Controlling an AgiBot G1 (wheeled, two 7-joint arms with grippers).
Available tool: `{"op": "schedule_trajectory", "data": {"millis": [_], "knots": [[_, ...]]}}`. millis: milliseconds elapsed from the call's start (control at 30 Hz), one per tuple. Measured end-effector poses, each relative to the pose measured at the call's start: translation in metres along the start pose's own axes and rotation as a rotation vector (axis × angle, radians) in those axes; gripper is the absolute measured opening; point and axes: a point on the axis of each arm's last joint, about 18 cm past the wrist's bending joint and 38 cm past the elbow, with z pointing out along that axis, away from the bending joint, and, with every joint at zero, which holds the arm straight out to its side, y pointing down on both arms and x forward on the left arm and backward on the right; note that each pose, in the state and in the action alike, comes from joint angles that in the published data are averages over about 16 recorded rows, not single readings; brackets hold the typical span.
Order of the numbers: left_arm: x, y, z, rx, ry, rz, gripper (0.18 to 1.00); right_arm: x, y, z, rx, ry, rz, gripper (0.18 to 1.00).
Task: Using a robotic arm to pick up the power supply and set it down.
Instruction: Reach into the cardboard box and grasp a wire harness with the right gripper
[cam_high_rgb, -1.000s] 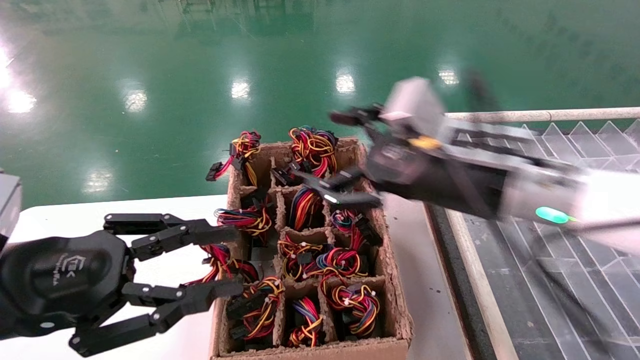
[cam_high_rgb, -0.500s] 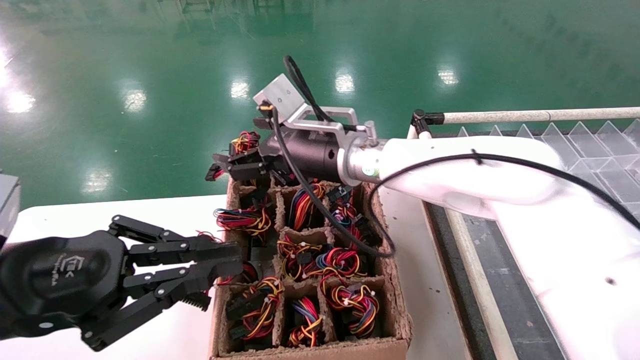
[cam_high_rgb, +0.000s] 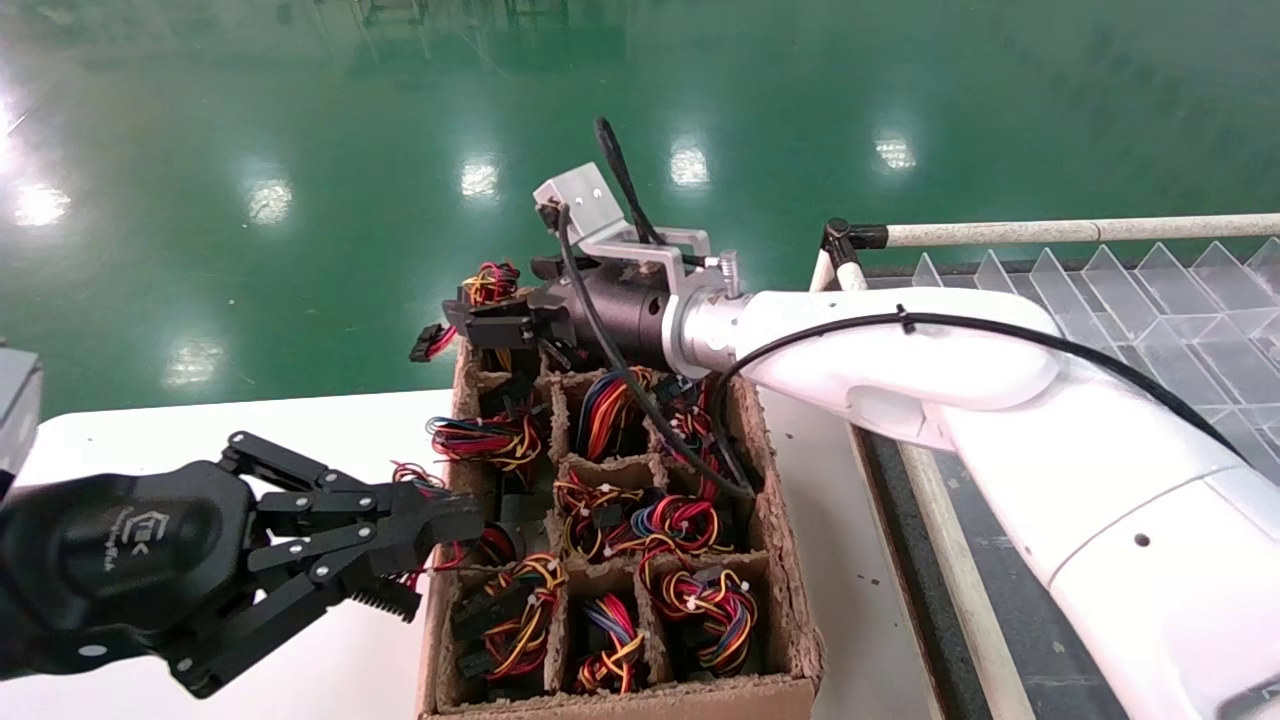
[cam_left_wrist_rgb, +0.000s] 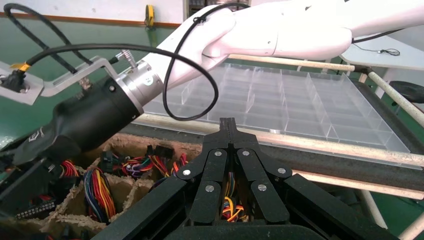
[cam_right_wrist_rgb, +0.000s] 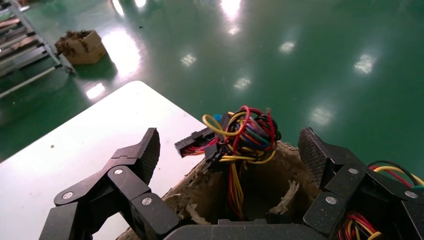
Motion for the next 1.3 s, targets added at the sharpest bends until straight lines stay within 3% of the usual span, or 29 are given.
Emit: {"op": "schedule_trajectory", "data": {"millis": [500, 700, 1300], "knots": [[0.0, 0.0, 0.0, 0.0, 0.0, 0.0, 0.191, -0.011, 0.014, 0.018, -0.006, 0.052, 0.084, 0.913], [0.0, 0.0, 0.0, 0.0, 0.0, 0.0, 0.191, -0.014, 0.019, 0.022, -0.001, 0.072, 0.115, 0.82], [0.0, 0.0, 0.0, 0.0, 0.0, 0.0, 0.191, -0.018, 0.02, 0.027, 0.027, 0.108, 0.152, 0.427]]}}
